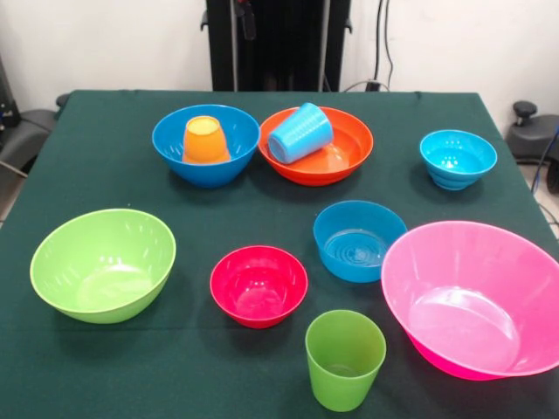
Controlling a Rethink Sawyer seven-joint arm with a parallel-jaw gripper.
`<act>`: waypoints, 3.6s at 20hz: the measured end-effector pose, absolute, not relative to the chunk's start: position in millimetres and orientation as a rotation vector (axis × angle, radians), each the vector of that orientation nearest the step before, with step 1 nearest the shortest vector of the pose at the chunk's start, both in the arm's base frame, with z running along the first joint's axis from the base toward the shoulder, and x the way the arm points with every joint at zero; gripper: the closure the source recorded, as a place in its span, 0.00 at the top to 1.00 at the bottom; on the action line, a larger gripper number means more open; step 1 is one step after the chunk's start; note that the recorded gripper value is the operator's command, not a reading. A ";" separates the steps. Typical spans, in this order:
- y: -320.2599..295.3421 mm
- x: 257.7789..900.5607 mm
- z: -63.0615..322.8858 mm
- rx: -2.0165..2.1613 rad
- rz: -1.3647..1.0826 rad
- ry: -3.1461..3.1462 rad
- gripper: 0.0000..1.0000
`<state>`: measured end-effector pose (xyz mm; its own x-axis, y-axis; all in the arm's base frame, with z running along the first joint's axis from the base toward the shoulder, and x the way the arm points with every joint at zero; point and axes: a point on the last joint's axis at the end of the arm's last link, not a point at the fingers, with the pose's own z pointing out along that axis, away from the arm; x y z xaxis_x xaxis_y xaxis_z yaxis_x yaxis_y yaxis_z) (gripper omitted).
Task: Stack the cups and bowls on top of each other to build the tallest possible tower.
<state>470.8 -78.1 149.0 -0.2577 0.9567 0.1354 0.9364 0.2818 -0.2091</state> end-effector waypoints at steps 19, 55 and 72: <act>-53.0 469.1 143.3 -1.701 0.095 -2.307 1.00; 76.1 560.5 95.0 -1.689 -0.009 -2.275 1.00; 61.9 559.2 82.5 -1.779 0.037 -2.201 1.00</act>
<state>559.2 61.9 82.5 -0.1807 0.9581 0.2222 0.9502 0.2284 -0.2122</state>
